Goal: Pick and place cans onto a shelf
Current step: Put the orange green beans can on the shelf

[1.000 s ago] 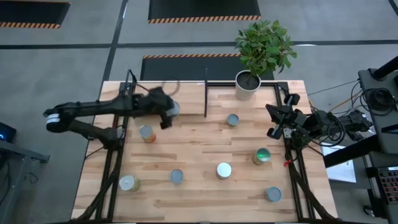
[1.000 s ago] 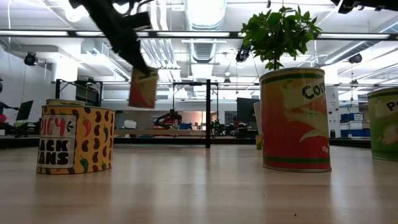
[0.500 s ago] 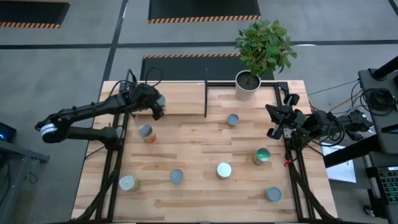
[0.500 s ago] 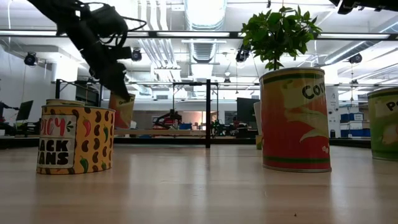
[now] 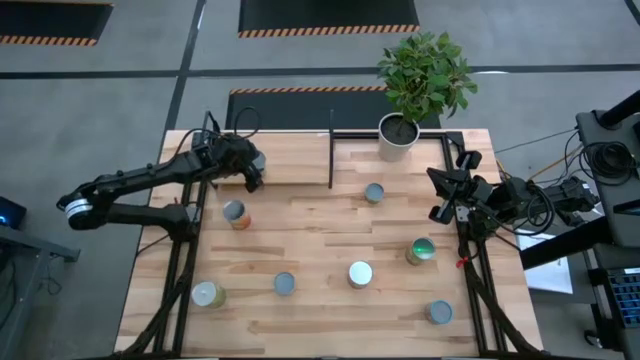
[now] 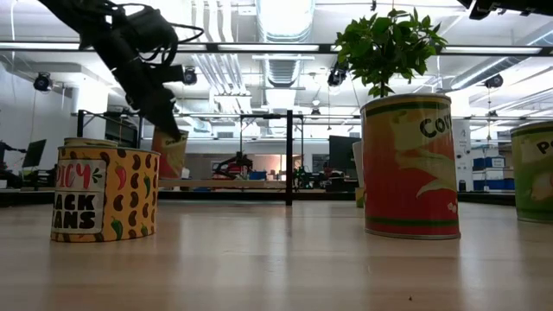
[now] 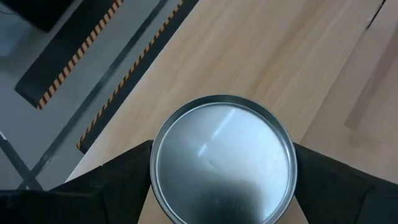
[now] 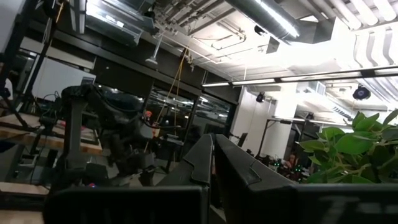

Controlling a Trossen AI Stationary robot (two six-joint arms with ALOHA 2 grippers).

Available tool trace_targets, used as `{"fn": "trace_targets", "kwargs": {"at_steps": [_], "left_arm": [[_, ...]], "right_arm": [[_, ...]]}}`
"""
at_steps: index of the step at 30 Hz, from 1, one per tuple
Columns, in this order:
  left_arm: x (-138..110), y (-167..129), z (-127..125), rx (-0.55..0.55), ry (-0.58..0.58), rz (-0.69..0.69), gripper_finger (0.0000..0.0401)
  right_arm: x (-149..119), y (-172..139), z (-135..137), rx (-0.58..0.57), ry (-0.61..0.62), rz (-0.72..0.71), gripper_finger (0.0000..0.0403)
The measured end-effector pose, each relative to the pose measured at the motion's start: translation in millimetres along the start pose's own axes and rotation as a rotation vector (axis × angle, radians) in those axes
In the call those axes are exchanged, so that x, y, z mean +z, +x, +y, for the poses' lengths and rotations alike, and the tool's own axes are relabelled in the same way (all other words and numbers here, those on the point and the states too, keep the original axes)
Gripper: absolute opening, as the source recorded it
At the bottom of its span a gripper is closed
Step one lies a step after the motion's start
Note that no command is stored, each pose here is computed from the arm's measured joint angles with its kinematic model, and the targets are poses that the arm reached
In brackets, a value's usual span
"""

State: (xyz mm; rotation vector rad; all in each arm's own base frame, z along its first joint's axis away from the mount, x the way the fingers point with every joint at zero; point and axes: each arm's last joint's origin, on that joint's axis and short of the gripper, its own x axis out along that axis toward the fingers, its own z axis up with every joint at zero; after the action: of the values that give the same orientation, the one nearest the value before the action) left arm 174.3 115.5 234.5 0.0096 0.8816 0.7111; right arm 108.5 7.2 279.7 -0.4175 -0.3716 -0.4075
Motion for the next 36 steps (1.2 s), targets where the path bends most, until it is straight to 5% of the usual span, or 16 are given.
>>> {"fn": "trace_targets", "kwargs": {"at_steps": [15,25,30,36], "left_arm": [[1.5,-2.6,1.2,0.009,-0.002,-0.003,0.0352],[39.9,-39.2,14.6,-0.011,-0.159,-0.056,0.0339],[42.3,-46.2,17.0,-0.034,-0.277,0.050,0.0266],[38.1,-26.4,9.8,-0.063,-0.291,0.198,0.0056]], "right_arm": [[0.0,0.0,0.0,0.000,0.000,0.000,0.0009],[0.0,0.0,0.0,0.000,0.000,0.000,0.0009],[0.0,0.0,0.0,0.000,0.000,0.000,0.0009],[0.0,0.0,0.0,0.000,-0.009,0.000,0.0009]]}}
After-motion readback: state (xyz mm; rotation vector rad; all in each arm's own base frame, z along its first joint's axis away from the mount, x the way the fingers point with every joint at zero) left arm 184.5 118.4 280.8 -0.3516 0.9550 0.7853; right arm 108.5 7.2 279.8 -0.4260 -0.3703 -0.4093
